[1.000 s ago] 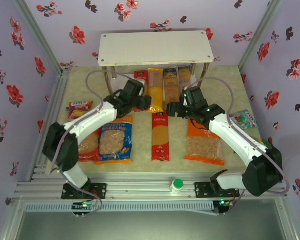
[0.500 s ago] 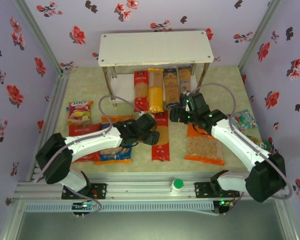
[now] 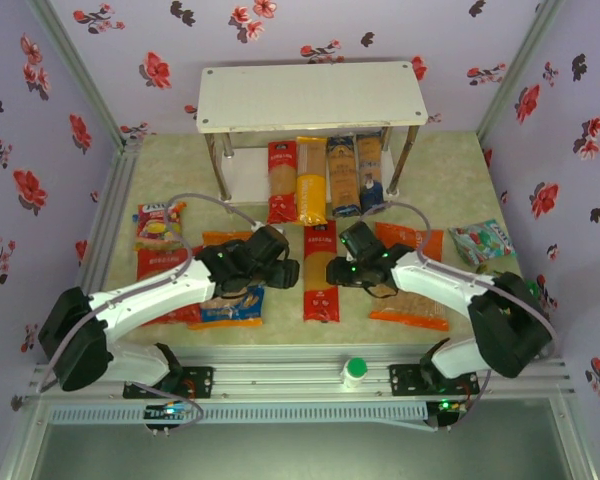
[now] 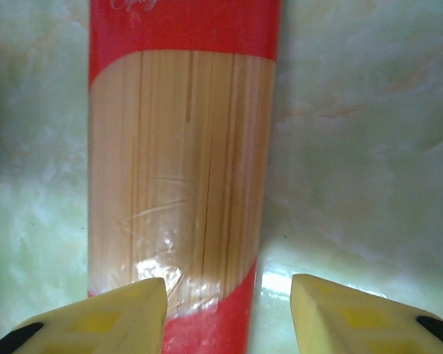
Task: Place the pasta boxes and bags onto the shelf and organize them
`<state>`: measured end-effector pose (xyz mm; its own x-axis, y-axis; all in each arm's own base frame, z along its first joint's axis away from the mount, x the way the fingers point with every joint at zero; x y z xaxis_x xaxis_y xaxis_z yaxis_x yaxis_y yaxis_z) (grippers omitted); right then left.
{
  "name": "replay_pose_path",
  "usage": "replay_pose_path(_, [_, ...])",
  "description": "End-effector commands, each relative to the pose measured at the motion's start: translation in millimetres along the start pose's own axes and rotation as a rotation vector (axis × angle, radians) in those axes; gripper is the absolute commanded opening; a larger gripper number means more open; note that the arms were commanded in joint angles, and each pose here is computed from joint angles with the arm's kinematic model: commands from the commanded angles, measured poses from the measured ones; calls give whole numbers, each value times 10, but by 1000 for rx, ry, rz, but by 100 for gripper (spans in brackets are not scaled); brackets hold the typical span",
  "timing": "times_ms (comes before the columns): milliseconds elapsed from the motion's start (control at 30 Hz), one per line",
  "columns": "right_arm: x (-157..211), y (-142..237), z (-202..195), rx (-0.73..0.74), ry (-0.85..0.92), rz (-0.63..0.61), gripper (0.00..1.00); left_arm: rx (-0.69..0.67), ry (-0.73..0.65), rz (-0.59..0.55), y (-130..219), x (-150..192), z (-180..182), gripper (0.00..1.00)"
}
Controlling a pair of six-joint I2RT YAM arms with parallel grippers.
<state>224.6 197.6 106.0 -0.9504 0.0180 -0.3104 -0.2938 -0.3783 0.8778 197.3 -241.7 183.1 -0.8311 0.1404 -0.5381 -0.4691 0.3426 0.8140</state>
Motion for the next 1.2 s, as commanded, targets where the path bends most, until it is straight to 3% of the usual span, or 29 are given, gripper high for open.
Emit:
replay_pose_path(0, [-166, -57, 103, -17, -29, -55, 51, -49, 0, 26, 5, 79, 117, 73])
replay_pose_path(167, [-241, -194, 152, -5, -21, -30, 65, -50, 5, 32, -22, 121, 150, 73])
replay_pose_path(867, [-230, -535, 675, -142, 21, 62, 64, -49, 38, 42, -125, 173, 270, 74])
replay_pose_path(1000, [-204, -498, 725, -203, -7, 64, 66, -53, 31, 51, -158, 182, 268, 74])
replay_pose_path(1167, [-305, -175, 575, -96, 21, -25, 77, -61, 8, 76, -241, 178, 231, 75])
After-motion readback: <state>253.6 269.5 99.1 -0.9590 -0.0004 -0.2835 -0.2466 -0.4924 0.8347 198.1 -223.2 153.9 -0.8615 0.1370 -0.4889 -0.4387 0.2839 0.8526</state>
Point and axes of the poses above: each hand's point on the last joint's axis, 136 mm out from that joint toward the fingers, its own y axis back along the fingers, its own z axis along the line the jaws close on, x = y × z, the point moved 6 cm from there along y, back along the fingers
